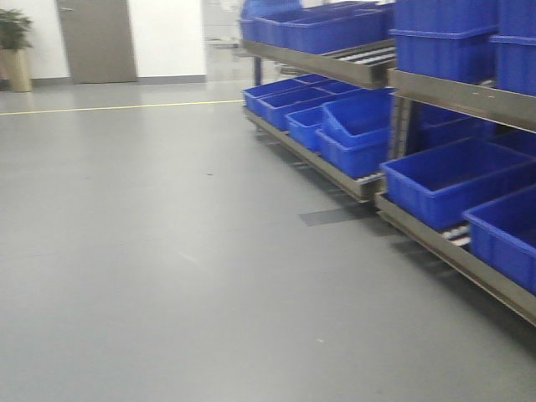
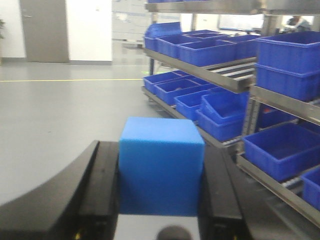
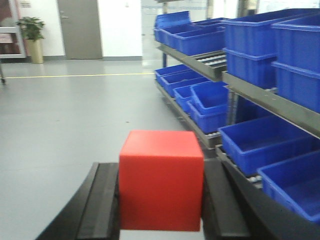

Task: Sort and place red and blue blocks on shelf
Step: 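Drive the base away from the table carrying both cubes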

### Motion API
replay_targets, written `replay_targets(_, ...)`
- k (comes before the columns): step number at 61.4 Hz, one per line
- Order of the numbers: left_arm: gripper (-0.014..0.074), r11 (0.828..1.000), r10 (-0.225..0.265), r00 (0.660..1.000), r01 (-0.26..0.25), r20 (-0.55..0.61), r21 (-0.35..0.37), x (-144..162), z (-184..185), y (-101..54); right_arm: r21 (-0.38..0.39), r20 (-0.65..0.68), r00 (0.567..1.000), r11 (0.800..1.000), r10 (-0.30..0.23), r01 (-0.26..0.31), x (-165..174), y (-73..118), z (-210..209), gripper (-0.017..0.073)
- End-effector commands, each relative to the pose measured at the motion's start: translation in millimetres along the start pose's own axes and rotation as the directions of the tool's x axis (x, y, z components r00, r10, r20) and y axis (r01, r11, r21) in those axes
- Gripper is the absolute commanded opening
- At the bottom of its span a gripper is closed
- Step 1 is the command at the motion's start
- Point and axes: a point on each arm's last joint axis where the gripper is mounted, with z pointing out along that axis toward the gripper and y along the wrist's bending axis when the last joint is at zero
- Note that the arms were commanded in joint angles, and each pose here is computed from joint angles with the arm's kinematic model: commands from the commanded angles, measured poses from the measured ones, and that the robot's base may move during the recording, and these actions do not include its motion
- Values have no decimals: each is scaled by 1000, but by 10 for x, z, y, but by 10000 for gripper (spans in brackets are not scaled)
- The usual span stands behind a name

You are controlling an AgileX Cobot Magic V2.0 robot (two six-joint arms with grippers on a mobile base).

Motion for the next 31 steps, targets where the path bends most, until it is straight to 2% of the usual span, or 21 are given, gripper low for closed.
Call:
replay_targets(1,122,1000,0,993,1,118,-9,-183,-16,2,3,117,993,1000,-18,17,-185,4,-12,57)
replay_targets(31,122,1000,0,993,1,118,-9,-183,-16,2,3,117,993,1000,-18,17,-185,4,-12,57)
